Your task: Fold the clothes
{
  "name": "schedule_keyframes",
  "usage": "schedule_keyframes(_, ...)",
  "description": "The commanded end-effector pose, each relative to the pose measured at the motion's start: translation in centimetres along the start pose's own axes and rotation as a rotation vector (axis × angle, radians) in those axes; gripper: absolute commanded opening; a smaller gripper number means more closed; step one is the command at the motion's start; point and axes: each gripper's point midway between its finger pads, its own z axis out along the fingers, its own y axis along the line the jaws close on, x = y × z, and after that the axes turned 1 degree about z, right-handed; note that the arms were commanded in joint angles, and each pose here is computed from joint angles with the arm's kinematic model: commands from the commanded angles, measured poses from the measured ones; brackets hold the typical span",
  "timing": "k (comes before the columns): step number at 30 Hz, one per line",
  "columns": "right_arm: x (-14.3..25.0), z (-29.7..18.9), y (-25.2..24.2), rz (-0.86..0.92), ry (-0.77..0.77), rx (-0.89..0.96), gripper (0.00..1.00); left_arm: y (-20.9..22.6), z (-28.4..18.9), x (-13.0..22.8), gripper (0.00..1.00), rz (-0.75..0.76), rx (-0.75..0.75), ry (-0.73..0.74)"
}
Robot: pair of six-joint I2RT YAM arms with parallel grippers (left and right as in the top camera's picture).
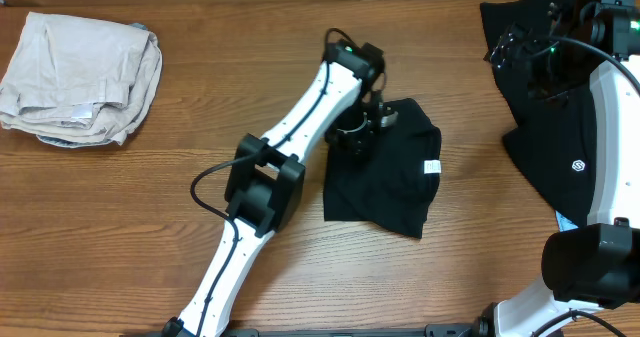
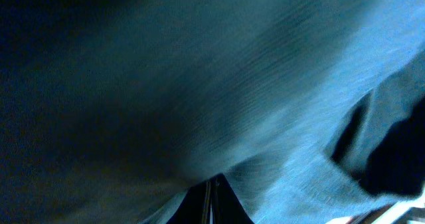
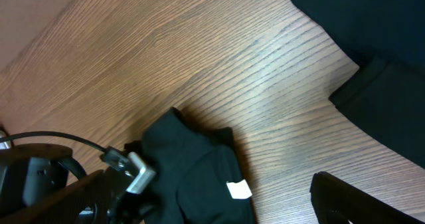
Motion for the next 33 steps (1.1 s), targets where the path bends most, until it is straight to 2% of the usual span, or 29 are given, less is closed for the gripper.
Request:
schedule_keyframes(1, 0.0, -0.3, -0.2, -0.008, -0.009, 0.009, 0.99, -1.6, 0.0, -1.5, 0.04, 0.093, -0.016, -0.047)
schedule_keyframes(9, 0.0, -0.3, -0.6, -0.007, -0.014, 0.032, 0.99, 2.2, -0.2, -2.8, 0.04, 0.114, -0.327, -0.051)
schedule_keyframes(15, 0.0, -0.3, -0.7, -0.006, -0.013, 0.035, 0.99, 7.1, -1.2, -2.6, 0.04, 0.021, -0.483, -0.057)
schedule_keyframes(20, 0.0, -0.3, -0.7, -0.025, -0.012, 0.035, 0.99, 12.0, -1.1, -1.1, 0.04, -0.067, -0.534, -0.041)
schedule_keyframes(25, -0.1, -0.3, -0.6, -0.026, -0.016, 0.034, 0.99, 18.4, -2.2, 2.0, 0.04, -0.183, -0.627, -0.004)
schedule_keyframes(29, -0.2, -0.3, -0.5, -0.028, -0.022, 0.031, 0.99, 24.9, -5.6, 5.1, 0.27, -0.310, -0.776, -0.001)
schedule_keyframes(33, -0.2, -0.3, -0.5, -0.027, -0.021, 0.031, 0.99, 27.8, -7.5, 6.0, 0.27, -0.386, -0.810, -0.055)
